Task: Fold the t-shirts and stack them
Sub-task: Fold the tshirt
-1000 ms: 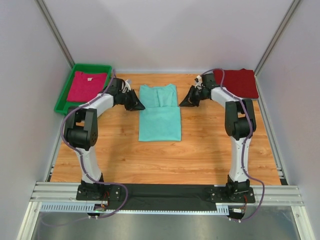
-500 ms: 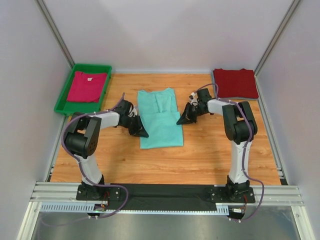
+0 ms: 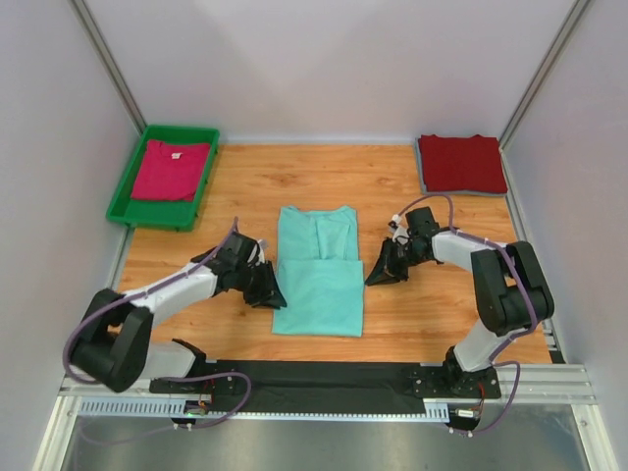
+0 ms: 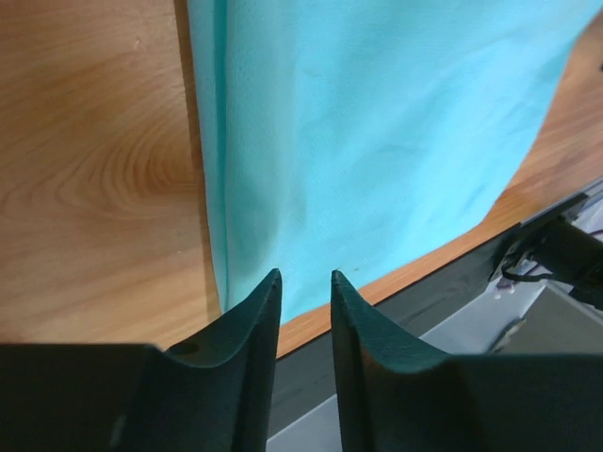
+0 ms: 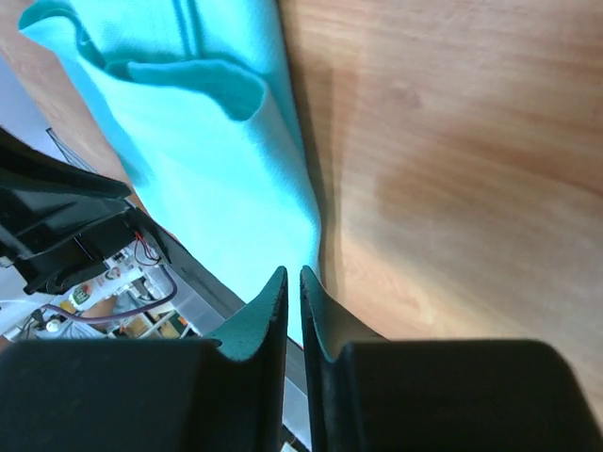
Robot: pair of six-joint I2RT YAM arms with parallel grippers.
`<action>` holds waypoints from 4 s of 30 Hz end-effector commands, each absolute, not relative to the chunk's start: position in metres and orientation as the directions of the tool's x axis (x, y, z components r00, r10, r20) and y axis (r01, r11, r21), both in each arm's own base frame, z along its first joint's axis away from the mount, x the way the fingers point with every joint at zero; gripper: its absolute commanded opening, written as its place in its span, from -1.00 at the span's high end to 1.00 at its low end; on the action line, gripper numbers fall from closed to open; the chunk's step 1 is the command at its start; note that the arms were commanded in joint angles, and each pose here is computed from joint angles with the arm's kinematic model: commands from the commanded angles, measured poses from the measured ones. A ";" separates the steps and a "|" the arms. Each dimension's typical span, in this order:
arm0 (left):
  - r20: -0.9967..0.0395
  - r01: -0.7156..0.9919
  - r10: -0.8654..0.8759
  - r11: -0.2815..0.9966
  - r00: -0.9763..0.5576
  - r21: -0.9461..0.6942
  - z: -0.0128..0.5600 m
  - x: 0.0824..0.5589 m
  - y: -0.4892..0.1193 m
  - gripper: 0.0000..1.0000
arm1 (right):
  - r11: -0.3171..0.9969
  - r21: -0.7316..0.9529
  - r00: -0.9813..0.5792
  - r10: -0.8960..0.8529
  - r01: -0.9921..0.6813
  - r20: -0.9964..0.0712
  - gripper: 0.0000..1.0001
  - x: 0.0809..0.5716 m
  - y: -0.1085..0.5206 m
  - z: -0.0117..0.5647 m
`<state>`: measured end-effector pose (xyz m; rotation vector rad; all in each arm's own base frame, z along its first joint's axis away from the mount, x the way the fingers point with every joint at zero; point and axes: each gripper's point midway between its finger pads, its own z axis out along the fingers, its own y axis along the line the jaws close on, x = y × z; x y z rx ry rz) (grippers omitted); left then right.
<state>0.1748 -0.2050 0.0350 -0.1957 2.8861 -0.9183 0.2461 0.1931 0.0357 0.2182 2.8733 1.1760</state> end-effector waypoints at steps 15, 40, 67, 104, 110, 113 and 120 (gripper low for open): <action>-0.236 -0.027 -0.183 0.840 -0.954 -0.542 0.071 0.296 -0.207 0.82 | 0.652 0.757 -0.983 0.168 0.052 -0.077 0.77 0.325 0.221 0.069; -0.270 -0.016 -0.194 0.838 -0.943 -0.546 0.094 0.328 -0.192 0.63 | 0.829 0.559 -0.975 0.129 0.007 -0.179 0.76 0.355 0.195 0.073; -0.414 -0.011 -0.182 0.923 -0.892 -0.384 0.144 0.326 -0.156 0.13 | 0.956 0.288 -0.956 0.137 0.058 -0.260 -0.14 0.342 0.135 0.091; 0.260 -0.757 -0.749 0.451 -0.609 -0.472 0.010 0.117 -0.197 -0.07 | 0.633 0.647 -0.872 0.478 0.425 0.105 -0.36 0.145 0.186 0.046; 0.324 -0.825 -0.794 0.357 -0.515 -0.438 0.003 0.118 -0.205 -0.05 | 0.649 0.596 -0.844 0.527 0.474 0.098 -0.33 0.141 0.191 0.032; 0.318 -0.841 -0.815 0.334 -0.484 -0.425 -0.001 0.121 -0.204 -0.03 | 0.611 0.605 -0.818 0.563 0.510 0.121 -0.32 0.143 0.194 0.029; 0.283 -0.852 -0.856 0.286 -0.433 -0.439 -0.005 0.129 -0.196 0.05 | 0.557 0.625 -0.777 0.617 0.547 0.130 -0.34 0.145 0.198 0.029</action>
